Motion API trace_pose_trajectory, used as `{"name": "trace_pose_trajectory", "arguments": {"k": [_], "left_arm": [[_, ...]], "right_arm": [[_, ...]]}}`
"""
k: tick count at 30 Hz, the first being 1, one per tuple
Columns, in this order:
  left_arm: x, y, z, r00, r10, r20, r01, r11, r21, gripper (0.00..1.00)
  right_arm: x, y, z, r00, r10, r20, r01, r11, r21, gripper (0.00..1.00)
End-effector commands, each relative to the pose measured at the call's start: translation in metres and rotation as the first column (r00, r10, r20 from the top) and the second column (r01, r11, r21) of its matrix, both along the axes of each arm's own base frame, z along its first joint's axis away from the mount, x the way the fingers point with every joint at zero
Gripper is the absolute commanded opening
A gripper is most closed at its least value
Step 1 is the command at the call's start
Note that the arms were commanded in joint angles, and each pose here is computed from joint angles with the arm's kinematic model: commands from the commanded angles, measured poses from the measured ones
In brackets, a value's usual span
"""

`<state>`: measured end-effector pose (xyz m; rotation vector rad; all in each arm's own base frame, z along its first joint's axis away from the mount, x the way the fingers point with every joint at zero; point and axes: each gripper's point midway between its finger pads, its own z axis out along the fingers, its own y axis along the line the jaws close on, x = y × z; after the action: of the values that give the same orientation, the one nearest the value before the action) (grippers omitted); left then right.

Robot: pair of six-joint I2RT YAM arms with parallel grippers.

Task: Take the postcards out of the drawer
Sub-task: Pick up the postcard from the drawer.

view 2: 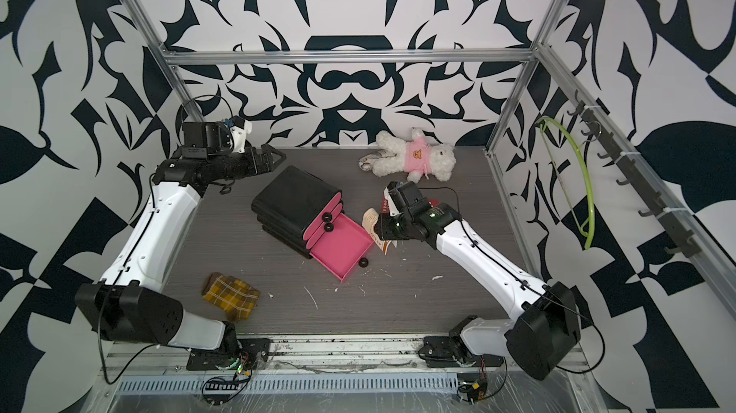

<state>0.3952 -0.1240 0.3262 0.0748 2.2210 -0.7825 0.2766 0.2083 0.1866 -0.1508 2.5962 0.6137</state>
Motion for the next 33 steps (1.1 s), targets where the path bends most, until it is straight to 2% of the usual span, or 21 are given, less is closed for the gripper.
{"name": "trace_pose_trajectory", "arguments": {"k": [1, 5, 11, 16, 23, 26, 33], "left_arm": [[-0.010, -0.020, -0.003, 0.997, -0.061, -0.047, 0.053, 0.987, -0.150, 0.99], [-0.026, -0.061, 0.010, 0.986, -0.168, -0.011, 0.156, 0.938, -0.310, 0.97], [-0.048, -0.115, 0.013, 0.969, -0.246, 0.025, 0.234, 0.881, -0.412, 0.92], [-0.057, -0.149, 0.001, 0.960, -0.276, 0.044, 0.259, 0.818, -0.514, 0.91], [-0.056, -0.184, 0.008, 0.937, -0.328, 0.122, 0.336, 0.744, -0.578, 0.86], [-0.052, -0.190, 0.009, 0.931, -0.338, 0.136, 0.348, 0.717, -0.604, 0.74], [-0.049, -0.202, 0.001, 0.925, -0.359, 0.126, 0.356, 0.697, -0.623, 0.72]], "right_arm": [[0.026, 0.000, 0.039, 0.989, -0.028, 0.146, 0.025, 0.999, 0.021, 0.38], [0.046, 0.000, 0.074, 0.964, -0.077, 0.254, 0.057, 0.995, 0.085, 0.38], [0.068, 0.006, 0.125, 0.914, -0.147, 0.378, 0.071, 0.976, 0.207, 0.38], [0.073, 0.009, 0.152, 0.884, -0.191, 0.426, 0.056, 0.949, 0.310, 0.38], [0.069, 0.025, 0.159, 0.894, -0.161, 0.418, -0.021, 0.917, 0.398, 0.38], [0.069, 0.027, 0.157, 0.896, -0.163, 0.413, -0.024, 0.911, 0.412, 0.38], [0.070, 0.035, 0.158, 0.904, -0.149, 0.402, -0.053, 0.891, 0.450, 0.38]]}}
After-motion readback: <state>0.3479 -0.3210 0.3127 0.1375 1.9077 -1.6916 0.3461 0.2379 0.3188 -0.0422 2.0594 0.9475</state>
